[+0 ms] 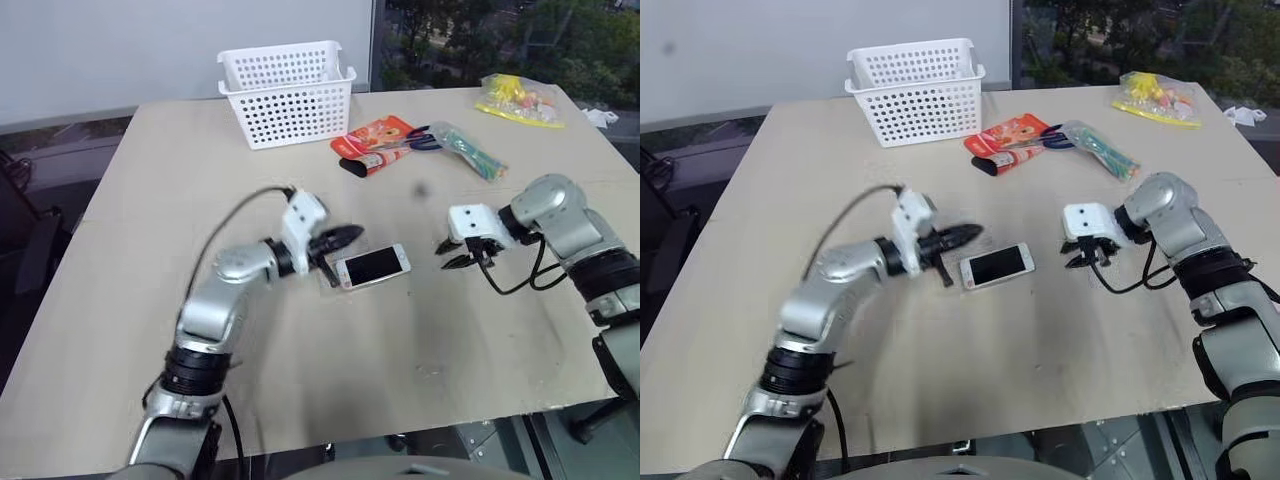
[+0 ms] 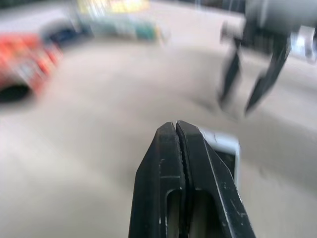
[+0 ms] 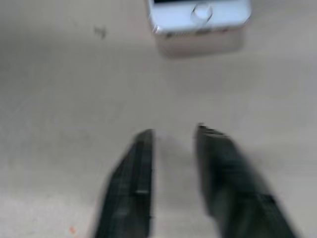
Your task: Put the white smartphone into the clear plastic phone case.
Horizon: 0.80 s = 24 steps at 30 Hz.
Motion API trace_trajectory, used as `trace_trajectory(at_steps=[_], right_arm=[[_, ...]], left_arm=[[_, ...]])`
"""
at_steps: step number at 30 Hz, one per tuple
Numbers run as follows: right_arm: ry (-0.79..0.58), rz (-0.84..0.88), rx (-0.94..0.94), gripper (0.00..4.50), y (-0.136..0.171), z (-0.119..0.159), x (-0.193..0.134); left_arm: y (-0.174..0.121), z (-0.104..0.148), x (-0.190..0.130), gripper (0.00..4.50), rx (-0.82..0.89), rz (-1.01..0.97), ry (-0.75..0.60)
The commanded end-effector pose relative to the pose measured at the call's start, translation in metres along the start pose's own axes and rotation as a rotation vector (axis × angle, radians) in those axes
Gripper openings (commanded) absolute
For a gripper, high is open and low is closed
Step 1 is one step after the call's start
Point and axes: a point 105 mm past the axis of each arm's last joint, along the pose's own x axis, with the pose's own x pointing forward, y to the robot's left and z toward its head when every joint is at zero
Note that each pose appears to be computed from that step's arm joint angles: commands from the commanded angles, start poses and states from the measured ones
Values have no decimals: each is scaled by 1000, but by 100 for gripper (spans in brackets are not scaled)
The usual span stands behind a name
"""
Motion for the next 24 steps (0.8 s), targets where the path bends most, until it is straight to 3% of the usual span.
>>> trace_trajectory(at_steps=[1,5,9,15,19,24], right_arm=[[38,-36,-58,2,-9,6,-1],[51,-38,-73,2,-12,8,8],[24,-33,-97,2,-16,22,16],[-38,16,-142,2,-11,47,33],[-129,29,-164,2,-4,76,51],[-199,-34,-168,2,-7,103,64]], left_arm=[[21,-7,-29,0,-29,68,152],[-1,-44,-54,0,-18,-50,413],[-29,-67,-54,0,-33,-158,509],[-27,-83,-28,0,48,-135,551],[-12,-74,-6,0,150,-95,528],[-15,-67,4,0,161,-134,493]])
